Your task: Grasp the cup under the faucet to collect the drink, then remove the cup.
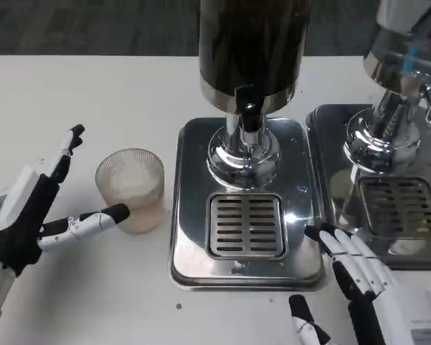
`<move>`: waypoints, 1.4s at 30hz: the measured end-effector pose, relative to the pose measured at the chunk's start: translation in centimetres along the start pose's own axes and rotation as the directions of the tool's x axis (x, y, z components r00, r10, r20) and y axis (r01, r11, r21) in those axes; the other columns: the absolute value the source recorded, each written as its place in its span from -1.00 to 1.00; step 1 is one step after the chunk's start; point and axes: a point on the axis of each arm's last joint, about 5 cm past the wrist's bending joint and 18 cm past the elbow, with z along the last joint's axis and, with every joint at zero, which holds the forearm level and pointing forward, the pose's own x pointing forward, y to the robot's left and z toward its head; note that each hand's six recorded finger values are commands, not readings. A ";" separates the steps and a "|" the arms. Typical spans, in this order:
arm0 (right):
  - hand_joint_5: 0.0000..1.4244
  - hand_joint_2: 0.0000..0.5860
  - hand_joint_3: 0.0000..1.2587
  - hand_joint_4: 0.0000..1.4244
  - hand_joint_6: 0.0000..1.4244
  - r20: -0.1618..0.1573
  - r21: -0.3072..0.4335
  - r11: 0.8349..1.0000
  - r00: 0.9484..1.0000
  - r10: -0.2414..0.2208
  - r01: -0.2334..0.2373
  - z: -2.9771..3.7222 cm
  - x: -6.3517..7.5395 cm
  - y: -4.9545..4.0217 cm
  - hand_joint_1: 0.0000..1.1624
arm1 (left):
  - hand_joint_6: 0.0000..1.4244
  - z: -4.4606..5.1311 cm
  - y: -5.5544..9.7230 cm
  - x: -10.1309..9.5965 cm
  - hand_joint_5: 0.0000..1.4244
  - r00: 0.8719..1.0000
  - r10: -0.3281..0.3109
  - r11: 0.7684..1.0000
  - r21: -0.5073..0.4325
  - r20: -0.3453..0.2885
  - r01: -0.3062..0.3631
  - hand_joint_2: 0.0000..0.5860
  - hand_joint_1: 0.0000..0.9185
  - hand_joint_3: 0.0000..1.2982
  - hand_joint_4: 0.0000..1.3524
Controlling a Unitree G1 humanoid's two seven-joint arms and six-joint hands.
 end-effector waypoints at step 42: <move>-0.78 0.46 -0.62 -0.77 -0.60 0.004 0.039 0.999 1.000 0.011 -0.011 0.34 0.1 0.50 -0.28 | -0.77 0.88 -1.3 2.8 -0.72 0.986 -0.165 0.984 -0.071 -0.028 0.162 -0.90 -0.55 -0.90 -0.91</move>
